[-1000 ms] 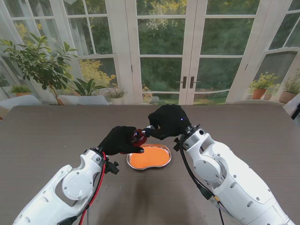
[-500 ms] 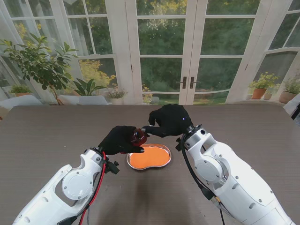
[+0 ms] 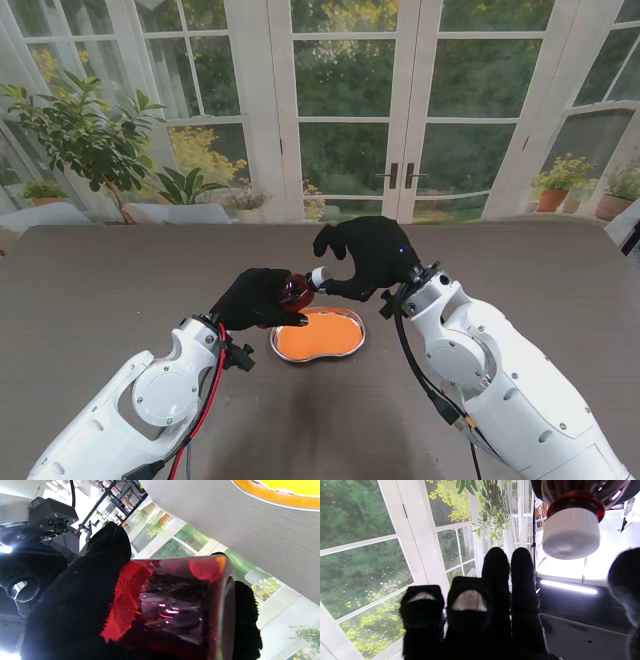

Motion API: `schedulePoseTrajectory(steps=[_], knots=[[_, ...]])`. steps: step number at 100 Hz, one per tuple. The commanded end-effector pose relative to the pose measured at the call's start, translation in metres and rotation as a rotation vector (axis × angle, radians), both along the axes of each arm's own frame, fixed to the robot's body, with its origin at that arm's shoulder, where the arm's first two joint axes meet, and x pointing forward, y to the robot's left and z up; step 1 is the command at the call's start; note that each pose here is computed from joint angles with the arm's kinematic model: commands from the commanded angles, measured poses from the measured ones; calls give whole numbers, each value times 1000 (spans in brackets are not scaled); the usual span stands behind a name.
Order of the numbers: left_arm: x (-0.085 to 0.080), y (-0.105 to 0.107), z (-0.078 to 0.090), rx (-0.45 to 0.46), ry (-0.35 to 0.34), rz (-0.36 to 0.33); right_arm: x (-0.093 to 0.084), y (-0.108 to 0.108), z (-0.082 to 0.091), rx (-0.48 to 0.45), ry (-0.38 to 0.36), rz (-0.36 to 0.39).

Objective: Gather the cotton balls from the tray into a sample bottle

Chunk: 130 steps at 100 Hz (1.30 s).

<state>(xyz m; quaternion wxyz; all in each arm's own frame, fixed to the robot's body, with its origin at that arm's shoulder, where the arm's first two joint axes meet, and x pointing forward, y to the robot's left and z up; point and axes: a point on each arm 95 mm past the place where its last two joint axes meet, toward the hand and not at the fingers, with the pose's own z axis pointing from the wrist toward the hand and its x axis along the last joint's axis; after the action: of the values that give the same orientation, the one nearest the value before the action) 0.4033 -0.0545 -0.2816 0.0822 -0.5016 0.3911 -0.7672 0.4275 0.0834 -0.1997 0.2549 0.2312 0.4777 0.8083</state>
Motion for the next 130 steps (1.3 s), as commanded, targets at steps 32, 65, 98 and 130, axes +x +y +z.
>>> schedulePoseTrajectory(steps=[32,65,98,130], knots=[[-1,-3,0,2,8,-12,0,4,-7,-5,-49,15],[-1,-2,0,2,8,-12,0,9,-9,13,-66,17],[-1,-3,0,2,8,-14,-1,12,-9,20,-61,21],[-2,-2,0,3,10,-14,-1,13,-10,18,-42,21]])
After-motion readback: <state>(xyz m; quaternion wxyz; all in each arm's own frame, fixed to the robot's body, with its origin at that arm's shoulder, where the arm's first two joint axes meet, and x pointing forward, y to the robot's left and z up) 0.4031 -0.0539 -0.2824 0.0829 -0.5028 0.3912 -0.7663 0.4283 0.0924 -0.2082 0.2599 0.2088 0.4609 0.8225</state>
